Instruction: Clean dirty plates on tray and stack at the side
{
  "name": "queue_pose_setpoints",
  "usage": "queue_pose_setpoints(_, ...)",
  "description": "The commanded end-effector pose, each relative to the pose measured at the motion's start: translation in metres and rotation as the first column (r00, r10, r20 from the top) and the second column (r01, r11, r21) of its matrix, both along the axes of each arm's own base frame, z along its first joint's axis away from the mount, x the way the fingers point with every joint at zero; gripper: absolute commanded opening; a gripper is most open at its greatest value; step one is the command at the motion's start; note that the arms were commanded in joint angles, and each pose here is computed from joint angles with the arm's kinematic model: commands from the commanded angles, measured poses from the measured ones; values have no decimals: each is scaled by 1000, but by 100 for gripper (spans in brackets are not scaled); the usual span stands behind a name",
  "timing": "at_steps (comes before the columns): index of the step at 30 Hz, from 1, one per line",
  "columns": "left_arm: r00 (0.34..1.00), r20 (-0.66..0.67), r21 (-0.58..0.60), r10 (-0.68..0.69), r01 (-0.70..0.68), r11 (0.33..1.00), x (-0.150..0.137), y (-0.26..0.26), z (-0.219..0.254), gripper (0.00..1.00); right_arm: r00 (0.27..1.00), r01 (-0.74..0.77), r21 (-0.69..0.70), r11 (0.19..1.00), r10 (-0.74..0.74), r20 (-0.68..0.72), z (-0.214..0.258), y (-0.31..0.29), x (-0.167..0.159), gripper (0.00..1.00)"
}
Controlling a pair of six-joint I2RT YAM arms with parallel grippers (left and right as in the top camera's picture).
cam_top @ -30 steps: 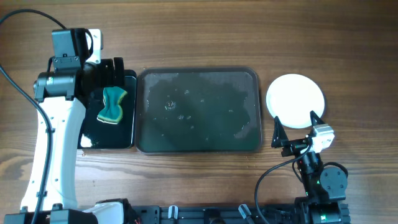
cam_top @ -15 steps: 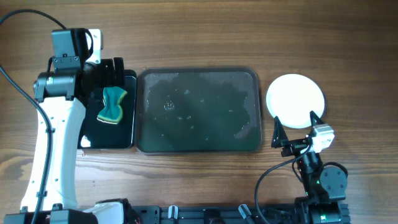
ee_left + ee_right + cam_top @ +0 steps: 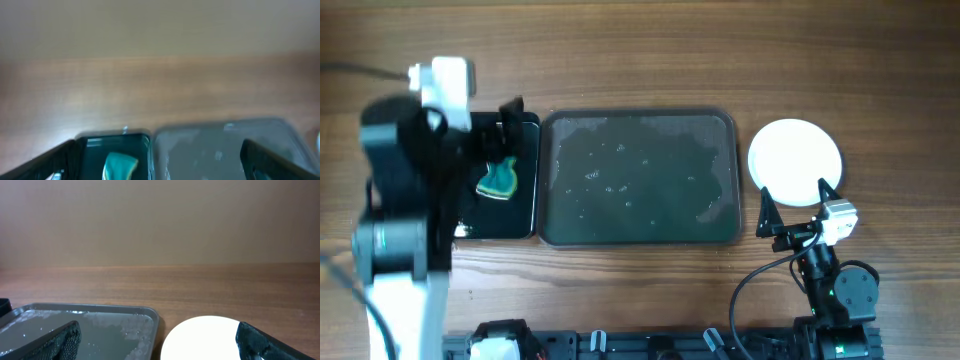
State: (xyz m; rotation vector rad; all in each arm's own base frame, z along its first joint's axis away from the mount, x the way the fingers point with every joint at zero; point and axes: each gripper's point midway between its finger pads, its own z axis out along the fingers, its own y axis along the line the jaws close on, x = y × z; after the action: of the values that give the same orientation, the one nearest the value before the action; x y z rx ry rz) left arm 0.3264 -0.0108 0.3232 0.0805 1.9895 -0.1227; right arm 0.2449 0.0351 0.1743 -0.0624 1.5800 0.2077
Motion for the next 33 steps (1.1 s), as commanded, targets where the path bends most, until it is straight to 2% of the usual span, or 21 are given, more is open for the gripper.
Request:
queue_pose_setpoints(1,999,42,-97,-13,17,995,-29,-10,-35,100,1000,-10,16,1000,10,5,1,1,-1,100)
queue_pose_setpoints(6,978,204,-202,43,-1,979,-57,-14,-76,100,1000,-10,16,1000,10,5,1,1,-1,100)
queue_pose_setpoints(11,937,337,-208,87,-16,978,-73,-11,-111,100,1000,-10,16,1000,10,5,1,1,-1,100)
queue_pose_setpoints(18,921,334,-200,202,-140,970,-76,11,-147,100,1000,-10,16,1000,10,5,1,1,-1,100)
queue_pose_setpoints(26,929,300,-187,214,-163,969,-80,14,-169,100,1000,-10,15,1000,10,5,1,1,-1,100)
queue_pose_setpoints(33,924,316,-191,215,-160,969,-80,14,-165,100,1000,-10,15,1000,10,5,1,1,-1,100)
